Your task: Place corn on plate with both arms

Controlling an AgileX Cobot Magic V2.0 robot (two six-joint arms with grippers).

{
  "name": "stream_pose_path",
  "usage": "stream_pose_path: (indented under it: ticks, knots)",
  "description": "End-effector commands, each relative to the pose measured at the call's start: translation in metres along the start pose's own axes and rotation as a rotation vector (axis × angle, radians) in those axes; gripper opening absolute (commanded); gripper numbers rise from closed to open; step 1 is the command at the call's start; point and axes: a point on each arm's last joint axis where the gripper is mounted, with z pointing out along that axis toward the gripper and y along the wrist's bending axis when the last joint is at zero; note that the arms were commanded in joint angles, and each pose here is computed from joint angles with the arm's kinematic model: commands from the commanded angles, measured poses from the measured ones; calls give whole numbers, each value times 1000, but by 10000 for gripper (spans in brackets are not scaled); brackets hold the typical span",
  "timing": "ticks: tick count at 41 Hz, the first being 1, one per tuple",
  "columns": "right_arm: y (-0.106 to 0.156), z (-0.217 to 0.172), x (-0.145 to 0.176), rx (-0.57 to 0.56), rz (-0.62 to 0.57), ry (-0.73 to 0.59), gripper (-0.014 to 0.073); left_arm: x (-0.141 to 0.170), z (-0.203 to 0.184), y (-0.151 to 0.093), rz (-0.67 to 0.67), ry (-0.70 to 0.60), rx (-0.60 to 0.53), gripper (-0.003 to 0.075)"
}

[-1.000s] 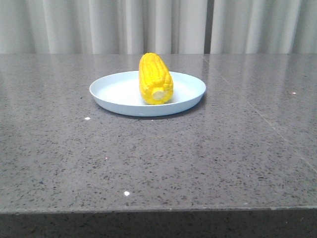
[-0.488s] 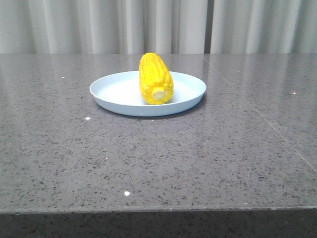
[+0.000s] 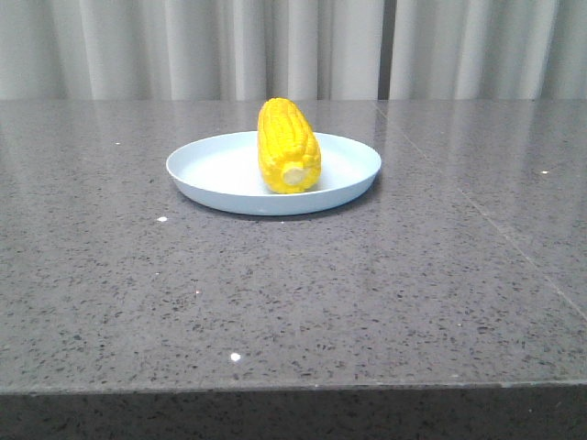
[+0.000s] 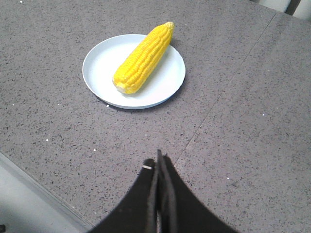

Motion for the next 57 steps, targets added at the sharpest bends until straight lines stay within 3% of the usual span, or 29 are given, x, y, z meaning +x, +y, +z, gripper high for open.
stream_pose_path:
  ticks: [1,35,42,48,57]
  knots:
    - [-1,-5,-12,7,-12,-92,-68,-6,-2,1,-17,-91,-8,-20]
    - [-2,-9,-6,17,-4,-112,-68,-6,-2,1,-17,-89,-8,-20]
    - [-16,-19,28,196,81,-162,-68,-6,-2,1,-17,-89,-8,-20]
    - [-19,-23,72,354,136,-292,-68,-6,-2,1,-17,-89,-8,-20]
    - [-19,-3,126,471,148,-477,-68,-6,-2,1,-17,-89,-8,-20]
